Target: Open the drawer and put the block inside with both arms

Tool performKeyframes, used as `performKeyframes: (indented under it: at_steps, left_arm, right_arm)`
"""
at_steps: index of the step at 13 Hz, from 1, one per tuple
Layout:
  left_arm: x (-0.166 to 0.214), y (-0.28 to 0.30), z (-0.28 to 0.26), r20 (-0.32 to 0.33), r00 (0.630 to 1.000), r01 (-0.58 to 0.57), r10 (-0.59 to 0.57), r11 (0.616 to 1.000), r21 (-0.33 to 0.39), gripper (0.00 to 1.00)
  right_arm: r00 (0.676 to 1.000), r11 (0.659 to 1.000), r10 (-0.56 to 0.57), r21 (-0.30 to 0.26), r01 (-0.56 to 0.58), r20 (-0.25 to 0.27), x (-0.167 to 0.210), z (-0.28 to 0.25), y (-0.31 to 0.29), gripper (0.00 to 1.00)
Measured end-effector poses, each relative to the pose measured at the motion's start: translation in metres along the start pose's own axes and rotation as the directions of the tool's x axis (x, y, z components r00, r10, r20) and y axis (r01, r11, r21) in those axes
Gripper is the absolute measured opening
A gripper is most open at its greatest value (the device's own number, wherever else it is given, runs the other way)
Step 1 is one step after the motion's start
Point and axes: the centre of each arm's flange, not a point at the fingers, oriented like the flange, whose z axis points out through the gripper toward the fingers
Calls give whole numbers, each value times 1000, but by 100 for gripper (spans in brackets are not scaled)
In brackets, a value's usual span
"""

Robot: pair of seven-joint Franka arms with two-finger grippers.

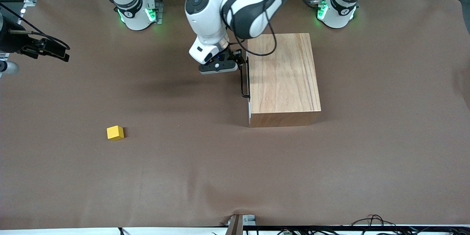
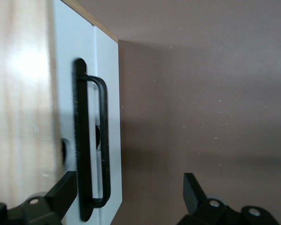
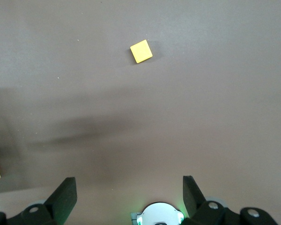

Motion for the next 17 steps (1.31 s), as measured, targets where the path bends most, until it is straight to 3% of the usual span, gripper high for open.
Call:
performKeyframes:
  at_steps: [5,17]
  left_arm:
    - [-1,6,56,-20,999,-26,29,987,157,100]
    - [-3,14,75,-20,999,-35,39,984,173,100]
  right_arm:
    - [1000,1000,0,0,0,1,0,0,0,100]
    - [1000,1000,0,-1,0,10,1,4,0,100]
